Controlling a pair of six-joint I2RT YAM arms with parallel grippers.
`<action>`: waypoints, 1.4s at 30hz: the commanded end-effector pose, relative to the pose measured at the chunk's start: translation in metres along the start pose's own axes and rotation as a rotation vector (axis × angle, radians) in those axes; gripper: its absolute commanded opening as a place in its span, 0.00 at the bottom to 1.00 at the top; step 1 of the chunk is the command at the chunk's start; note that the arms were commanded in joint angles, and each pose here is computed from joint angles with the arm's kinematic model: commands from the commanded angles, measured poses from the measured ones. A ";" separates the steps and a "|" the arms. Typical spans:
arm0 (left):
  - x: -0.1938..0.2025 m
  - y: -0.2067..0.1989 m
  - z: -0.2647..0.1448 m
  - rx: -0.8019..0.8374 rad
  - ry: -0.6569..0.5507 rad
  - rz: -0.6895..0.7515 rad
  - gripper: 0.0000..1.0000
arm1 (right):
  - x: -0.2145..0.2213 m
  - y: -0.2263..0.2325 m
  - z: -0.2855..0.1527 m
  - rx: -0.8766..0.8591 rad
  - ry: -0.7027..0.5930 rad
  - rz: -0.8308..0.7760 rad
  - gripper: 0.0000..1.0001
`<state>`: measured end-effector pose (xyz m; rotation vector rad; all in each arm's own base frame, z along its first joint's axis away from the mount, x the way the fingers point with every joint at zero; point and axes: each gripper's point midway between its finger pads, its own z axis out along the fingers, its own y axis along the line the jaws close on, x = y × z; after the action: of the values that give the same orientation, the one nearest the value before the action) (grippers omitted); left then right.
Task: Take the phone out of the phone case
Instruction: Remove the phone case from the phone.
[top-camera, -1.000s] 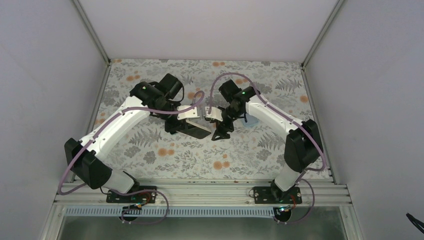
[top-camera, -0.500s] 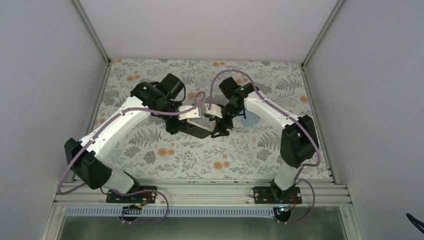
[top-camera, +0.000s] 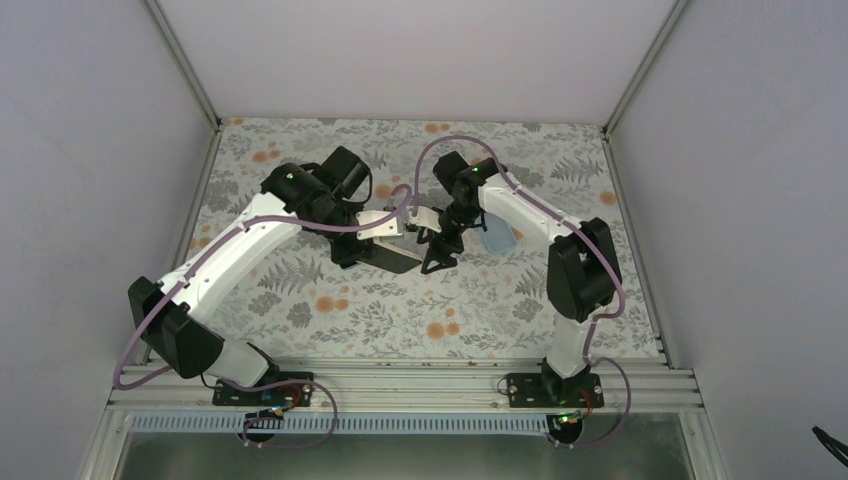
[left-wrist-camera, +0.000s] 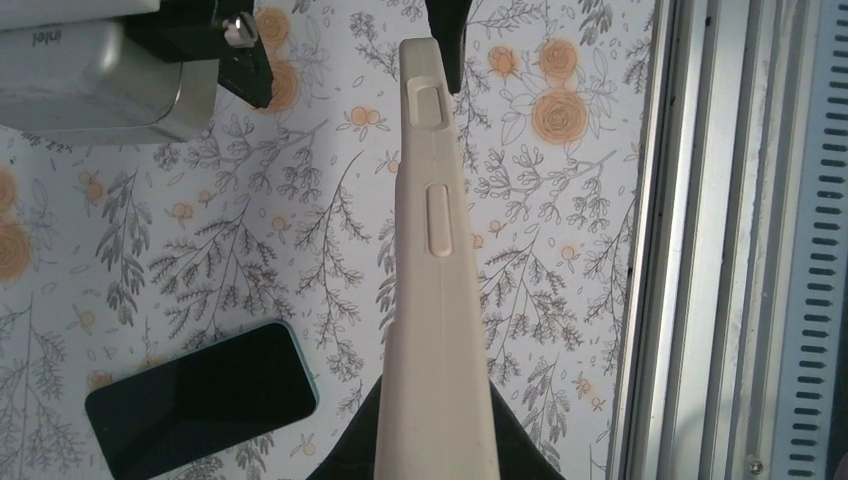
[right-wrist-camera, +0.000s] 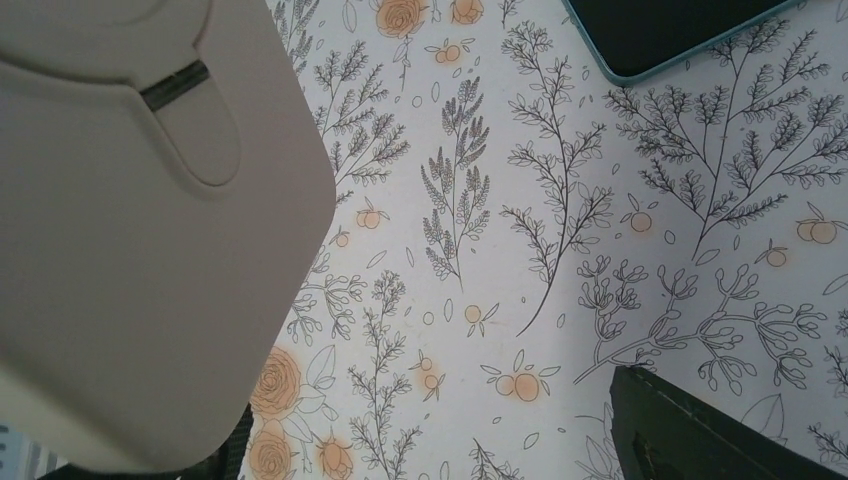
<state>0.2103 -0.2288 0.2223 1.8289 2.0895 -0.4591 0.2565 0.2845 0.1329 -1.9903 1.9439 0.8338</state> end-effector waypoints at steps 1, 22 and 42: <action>-0.017 -0.032 -0.015 0.089 -0.073 0.049 0.02 | -0.006 -0.028 -0.007 0.066 -0.001 -0.026 0.88; -0.038 -0.040 -0.013 0.081 -0.163 0.075 0.02 | -0.057 -0.058 -0.035 0.202 -0.165 -0.049 0.85; -0.050 -0.058 -0.040 0.118 -0.235 0.126 0.02 | -0.007 -0.128 -0.052 0.502 -0.076 0.114 0.90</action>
<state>0.2195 -0.2310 0.2396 1.7176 2.0902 -0.3525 0.3179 0.2858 0.1554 -1.7158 2.0078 0.6206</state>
